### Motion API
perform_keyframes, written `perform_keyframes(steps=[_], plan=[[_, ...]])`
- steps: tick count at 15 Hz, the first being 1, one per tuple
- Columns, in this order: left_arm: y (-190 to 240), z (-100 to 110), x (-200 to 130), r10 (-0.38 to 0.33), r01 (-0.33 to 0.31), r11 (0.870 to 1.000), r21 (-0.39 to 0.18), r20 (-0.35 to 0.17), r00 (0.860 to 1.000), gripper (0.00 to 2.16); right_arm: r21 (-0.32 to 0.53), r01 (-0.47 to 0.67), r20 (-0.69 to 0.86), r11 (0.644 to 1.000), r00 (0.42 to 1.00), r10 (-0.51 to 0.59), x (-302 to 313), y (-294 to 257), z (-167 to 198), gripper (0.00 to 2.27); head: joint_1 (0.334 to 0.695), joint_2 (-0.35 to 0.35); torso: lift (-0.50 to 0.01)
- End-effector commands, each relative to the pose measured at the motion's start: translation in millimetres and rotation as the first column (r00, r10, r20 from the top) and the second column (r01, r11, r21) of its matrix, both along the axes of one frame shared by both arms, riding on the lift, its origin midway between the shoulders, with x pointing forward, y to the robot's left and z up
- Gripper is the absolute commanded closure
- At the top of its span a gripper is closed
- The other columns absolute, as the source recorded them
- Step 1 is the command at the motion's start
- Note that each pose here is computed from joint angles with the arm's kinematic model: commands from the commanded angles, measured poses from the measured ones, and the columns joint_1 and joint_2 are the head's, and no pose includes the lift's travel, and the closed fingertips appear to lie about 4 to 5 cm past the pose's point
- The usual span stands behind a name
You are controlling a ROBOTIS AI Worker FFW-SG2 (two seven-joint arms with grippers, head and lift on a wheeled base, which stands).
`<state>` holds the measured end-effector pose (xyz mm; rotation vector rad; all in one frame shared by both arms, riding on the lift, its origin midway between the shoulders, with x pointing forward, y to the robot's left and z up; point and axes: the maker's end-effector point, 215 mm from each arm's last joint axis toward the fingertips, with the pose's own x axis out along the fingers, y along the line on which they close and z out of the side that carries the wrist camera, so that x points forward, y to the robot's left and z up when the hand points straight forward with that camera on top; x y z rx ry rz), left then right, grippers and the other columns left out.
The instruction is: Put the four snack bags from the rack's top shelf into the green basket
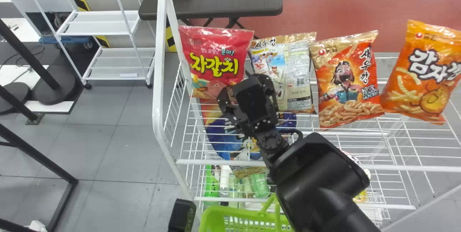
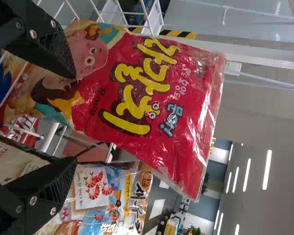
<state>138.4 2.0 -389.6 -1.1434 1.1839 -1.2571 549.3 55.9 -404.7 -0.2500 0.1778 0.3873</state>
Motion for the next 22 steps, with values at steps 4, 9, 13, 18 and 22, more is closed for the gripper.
perform_keyframes(steps=[4,9,13,18,22], plan=[[-2.3,-0.6,0.3,-0.006,0.005,1.0,0.006,0.004,1.0,2.15,0.04,-0.08,-0.057,0.996,0.995,0.082,-17.6,15.8,-3.0,2.06,0.695,0.115,0.0],[-3.7,-0.2,1.0,-0.009,0.009,1.0,0.012,0.011,1.0,2.15,0.096,-0.101,-0.024,0.99,0.994,0.104,-35.0,24.2,26.7,2.13,0.695,0.121,0.0],[-3.8,1.6,3.0,-0.009,0.009,1.0,0.014,0.022,1.0,2.15,0.197,-0.099,-0.034,0.976,0.994,0.108,-70.3,30.5,59.3,2.13,0.695,0.148,0.0],[-1.8,-1.3,10.2,-0.003,0.002,0.999,0.037,0.037,0.999,2.15,0.218,0.014,-0.04,0.976,0.999,-0.005,-139.0,-64.8,97.4,2.12,0.695,0.124,0.0],[-2.1,-4.5,16.5,0.008,-0.01,0.998,0.059,0.047,0.999,2.15,0.155,0.099,-0.054,0.983,0.994,-0.091,-199.4,-152.2,108.1,2.12,0.695,-0.059,0.0]])
